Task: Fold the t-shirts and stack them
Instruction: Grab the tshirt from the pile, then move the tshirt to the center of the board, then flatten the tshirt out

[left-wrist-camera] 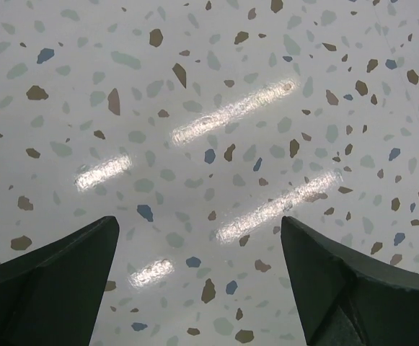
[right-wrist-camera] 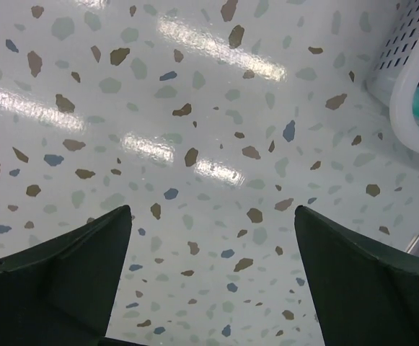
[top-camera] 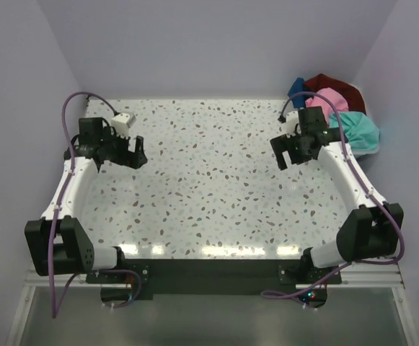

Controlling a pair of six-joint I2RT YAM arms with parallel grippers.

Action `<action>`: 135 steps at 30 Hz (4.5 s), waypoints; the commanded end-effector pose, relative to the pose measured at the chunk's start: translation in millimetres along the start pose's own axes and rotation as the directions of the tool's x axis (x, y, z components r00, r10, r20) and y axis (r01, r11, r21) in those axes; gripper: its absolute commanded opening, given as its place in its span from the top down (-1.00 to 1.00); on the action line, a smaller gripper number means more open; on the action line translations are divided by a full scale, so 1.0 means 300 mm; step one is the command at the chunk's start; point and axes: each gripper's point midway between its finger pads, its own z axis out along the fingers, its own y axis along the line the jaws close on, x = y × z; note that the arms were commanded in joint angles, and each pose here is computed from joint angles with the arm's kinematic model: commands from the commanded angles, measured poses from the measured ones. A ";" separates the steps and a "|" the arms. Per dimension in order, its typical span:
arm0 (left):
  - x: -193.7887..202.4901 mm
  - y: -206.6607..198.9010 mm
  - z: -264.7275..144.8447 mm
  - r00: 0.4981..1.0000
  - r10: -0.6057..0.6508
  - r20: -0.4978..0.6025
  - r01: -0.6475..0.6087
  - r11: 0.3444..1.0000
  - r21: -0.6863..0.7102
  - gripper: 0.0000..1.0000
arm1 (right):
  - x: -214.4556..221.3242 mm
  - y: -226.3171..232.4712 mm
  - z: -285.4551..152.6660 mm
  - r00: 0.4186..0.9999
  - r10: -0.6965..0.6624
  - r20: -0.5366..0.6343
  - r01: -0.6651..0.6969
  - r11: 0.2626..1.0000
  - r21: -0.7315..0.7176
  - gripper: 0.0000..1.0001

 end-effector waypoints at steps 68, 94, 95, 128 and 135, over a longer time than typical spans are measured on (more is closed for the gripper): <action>-0.343 -0.118 -0.081 0.991 0.038 0.126 -0.060 0.983 0.175 -1.00 | -0.536 -0.152 -0.496 0.891 -0.137 0.434 0.210 0.970 -0.124 1.00; 0.012 -0.058 -0.039 0.963 0.258 -0.084 -0.240 0.954 0.179 -0.95 | -0.282 0.211 -0.074 0.984 -0.043 0.174 0.116 0.894 -0.433 -0.79; 0.038 -0.055 -0.029 0.960 0.260 -0.104 -0.238 0.953 0.187 -0.91 | -0.267 0.284 -0.068 0.978 -0.121 0.172 0.186 0.880 -0.437 -0.73; 0.409 0.005 0.196 0.832 0.156 -0.532 -0.073 0.982 0.174 0.91 | -0.024 0.610 0.353 0.744 -0.668 -0.031 0.659 0.740 -0.136 1.00; 0.281 0.230 0.147 0.860 0.125 -0.495 -0.135 0.991 0.016 1.00 | -0.150 0.405 0.167 0.910 -0.414 0.015 0.411 0.897 -0.160 1.00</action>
